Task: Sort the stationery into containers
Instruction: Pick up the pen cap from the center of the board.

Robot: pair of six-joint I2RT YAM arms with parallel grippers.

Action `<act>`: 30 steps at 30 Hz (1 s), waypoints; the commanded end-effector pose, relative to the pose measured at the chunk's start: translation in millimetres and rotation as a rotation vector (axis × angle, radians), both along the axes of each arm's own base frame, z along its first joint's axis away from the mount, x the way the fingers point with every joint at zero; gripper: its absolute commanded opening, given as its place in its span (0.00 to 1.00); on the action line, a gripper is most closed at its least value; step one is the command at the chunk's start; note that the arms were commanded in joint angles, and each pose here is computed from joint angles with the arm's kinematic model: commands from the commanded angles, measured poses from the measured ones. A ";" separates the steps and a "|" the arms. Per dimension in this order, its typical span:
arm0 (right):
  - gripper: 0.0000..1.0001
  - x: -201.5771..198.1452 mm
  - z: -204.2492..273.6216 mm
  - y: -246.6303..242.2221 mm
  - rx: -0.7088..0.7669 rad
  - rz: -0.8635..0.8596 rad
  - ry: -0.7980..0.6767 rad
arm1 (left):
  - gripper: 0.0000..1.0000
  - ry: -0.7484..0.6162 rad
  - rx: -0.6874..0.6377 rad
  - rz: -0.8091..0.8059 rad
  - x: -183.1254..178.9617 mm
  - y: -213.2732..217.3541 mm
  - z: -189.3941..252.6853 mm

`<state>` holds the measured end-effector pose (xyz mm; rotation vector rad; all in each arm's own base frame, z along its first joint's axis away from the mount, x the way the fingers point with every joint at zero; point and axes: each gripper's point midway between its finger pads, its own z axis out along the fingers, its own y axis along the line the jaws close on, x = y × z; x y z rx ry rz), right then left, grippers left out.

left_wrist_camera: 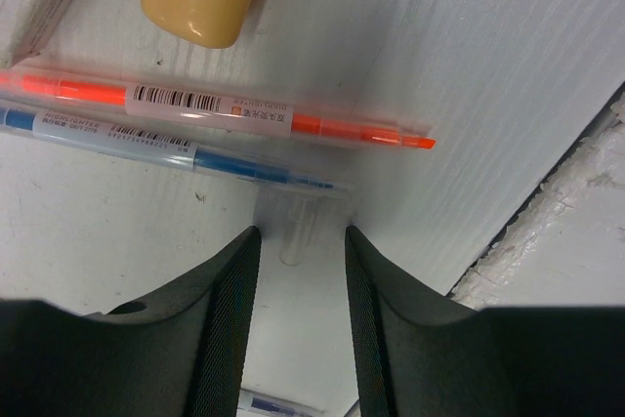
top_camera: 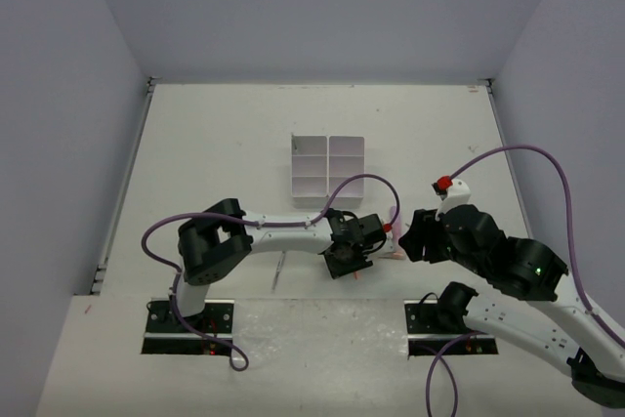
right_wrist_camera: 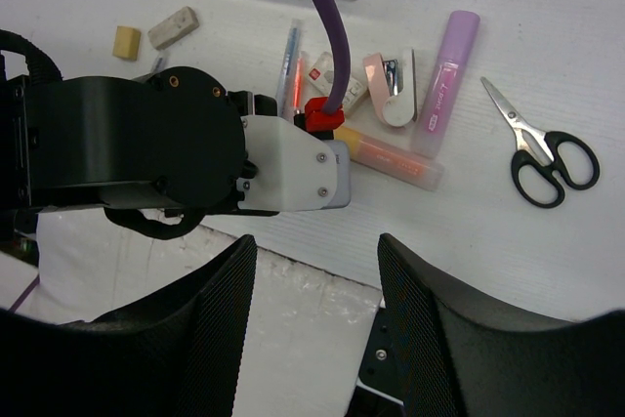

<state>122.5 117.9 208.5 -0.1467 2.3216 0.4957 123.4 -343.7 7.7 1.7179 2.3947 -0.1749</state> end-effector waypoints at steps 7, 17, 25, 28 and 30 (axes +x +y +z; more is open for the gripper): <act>0.56 1.1 -0.5 5.6 0.011 0.014 0.000 | 0.43 -0.001 0.024 -0.031 -1.0 -0.7 -12.2; 0.56 1.1 -1.6 6.0 0.010 0.015 0.003 | 0.42 -0.007 -0.008 -0.035 1.1 -9.8 -5.4; 0.56 0.8 -1.2 5.9 0.011 0.017 0.001 | 0.42 -0.003 -0.003 -0.033 0.3 -8.8 -7.1; 0.56 0.5 -1.0 6.0 0.013 0.018 0.000 | 0.39 0.000 0.031 -0.028 -0.6 -1.3 -13.0; 0.56 0.6 -0.9 5.9 0.013 0.017 0.000 | 0.35 0.006 0.042 -0.027 -2.2 2.2 -16.4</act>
